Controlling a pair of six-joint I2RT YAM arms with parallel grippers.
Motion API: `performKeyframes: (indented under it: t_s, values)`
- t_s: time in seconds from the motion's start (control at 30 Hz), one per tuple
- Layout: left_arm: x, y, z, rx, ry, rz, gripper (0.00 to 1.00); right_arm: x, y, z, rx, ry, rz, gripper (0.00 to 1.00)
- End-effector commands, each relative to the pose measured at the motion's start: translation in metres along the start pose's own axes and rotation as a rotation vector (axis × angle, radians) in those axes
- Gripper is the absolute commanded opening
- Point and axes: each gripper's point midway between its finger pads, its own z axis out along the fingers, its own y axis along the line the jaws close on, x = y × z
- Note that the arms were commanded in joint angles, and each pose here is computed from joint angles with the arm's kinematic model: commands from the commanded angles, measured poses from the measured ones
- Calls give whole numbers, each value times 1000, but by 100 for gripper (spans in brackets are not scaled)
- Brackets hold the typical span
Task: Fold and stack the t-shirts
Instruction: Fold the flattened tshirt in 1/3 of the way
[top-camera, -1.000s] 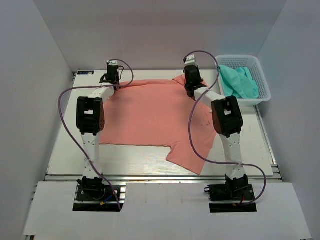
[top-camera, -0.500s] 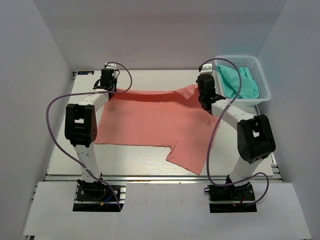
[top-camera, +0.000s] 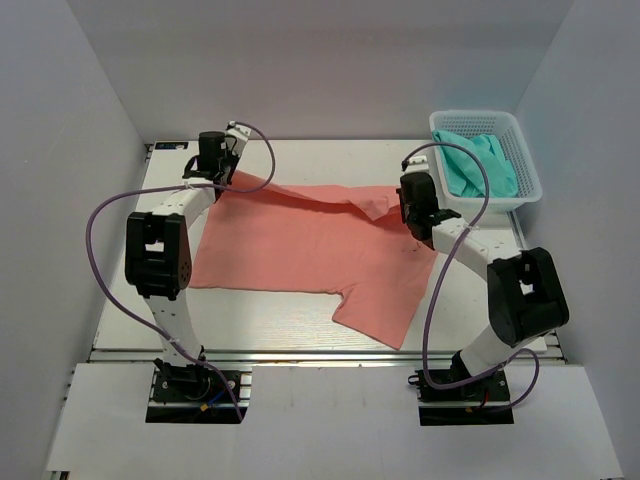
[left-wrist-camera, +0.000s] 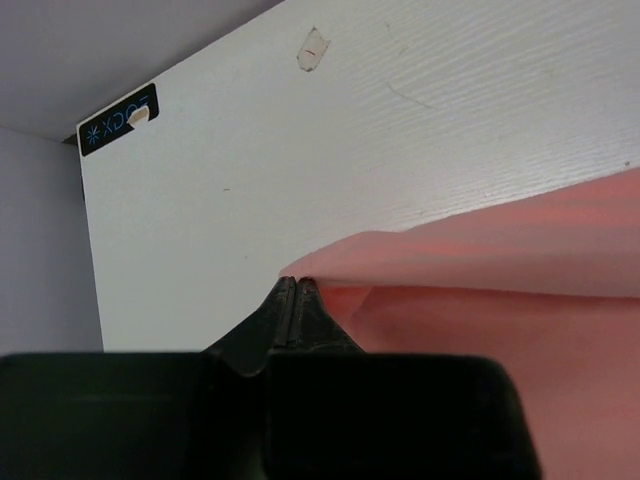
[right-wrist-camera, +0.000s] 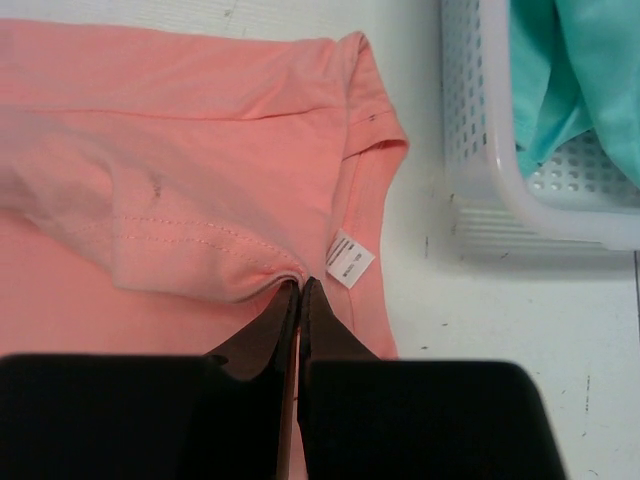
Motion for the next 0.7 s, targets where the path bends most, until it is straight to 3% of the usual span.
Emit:
performKeyframes:
  t_s: [0.0,0.23,0.3,0.37,0.4,0.5,0.57,0.67]
  values:
    - [0,-1,-13,34,-13,64,0,0,7,-13,-58,-8,23,0]
    - [51,-23,-21,66,87,20,4,51,20,-19,-100,142,83,0]
    - [64,-26,-22,53,120,-15,30,67,18,-21,-95,172,86,0]
    - [73,-32,-24,65,150,-34,47,77,20,-25,-103,198,82,9]
    - [64,-28,-29,54,130,-60,71,81,19,-27,-100,220,81,16]
    - [58,-16,-39,-1,123,-97,100,78,9,-32,-51,225,64,27]
    - [36,3,-51,-53,95,-130,100,63,-6,-34,25,194,69,45]
    - [4,22,-69,-77,50,-225,100,37,-8,-44,10,144,94,57]
